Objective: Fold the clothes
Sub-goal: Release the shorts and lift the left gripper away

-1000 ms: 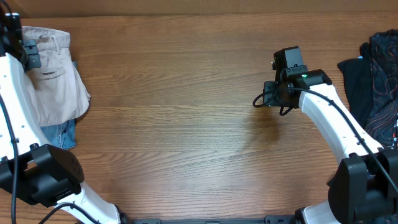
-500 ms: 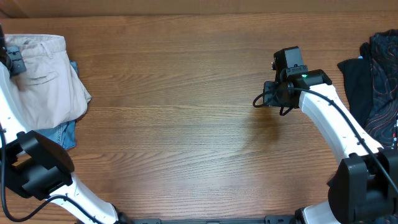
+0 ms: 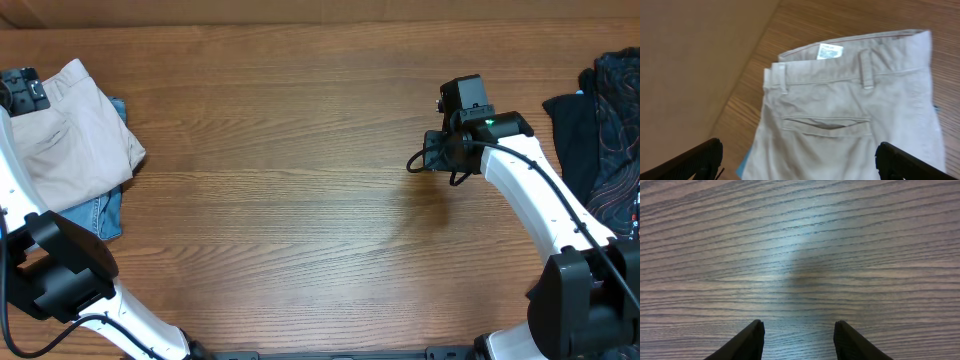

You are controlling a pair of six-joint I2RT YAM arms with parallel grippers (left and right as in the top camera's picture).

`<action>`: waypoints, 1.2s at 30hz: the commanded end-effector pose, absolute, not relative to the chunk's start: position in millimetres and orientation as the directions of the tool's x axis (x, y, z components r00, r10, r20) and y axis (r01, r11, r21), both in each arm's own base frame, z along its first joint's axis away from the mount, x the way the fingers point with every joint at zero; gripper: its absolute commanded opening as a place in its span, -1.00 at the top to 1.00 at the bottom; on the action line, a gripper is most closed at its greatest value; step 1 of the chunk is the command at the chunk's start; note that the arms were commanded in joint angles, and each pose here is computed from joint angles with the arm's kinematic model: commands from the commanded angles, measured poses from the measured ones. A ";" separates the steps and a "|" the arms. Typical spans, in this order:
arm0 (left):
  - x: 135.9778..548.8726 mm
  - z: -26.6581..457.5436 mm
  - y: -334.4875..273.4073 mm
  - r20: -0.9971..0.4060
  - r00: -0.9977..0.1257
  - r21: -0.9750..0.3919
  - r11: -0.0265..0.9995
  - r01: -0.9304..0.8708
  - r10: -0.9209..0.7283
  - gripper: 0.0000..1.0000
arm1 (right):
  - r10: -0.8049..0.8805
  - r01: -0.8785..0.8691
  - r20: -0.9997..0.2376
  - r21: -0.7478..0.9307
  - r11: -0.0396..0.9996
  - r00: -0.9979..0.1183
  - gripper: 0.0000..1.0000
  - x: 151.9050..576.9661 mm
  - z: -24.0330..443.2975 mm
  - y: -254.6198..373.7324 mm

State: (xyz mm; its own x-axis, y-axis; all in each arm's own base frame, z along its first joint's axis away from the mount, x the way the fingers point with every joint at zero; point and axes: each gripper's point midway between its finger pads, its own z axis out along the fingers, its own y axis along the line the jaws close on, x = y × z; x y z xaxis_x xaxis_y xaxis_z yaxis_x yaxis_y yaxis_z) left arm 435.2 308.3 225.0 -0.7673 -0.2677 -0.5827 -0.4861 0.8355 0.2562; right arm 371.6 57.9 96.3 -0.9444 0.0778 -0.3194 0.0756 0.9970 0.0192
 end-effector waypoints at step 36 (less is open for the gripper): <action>356.6 224.5 -60.8 -0.084 -0.995 -0.232 0.970 0.068 0.050 -0.96 | 0.192 0.140 -0.509 0.139 0.980 -0.839 -1.00 364.8 238.6 59.9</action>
State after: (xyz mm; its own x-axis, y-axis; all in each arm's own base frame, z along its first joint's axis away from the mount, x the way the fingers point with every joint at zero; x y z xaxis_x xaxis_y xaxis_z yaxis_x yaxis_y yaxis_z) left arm 374.1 -55.7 208.9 -0.9936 0.0566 -0.0982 0.0795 0.9657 -0.2471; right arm 380.0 61.4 207.1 -0.8726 0.1146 -0.4749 0.0842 0.9928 0.0849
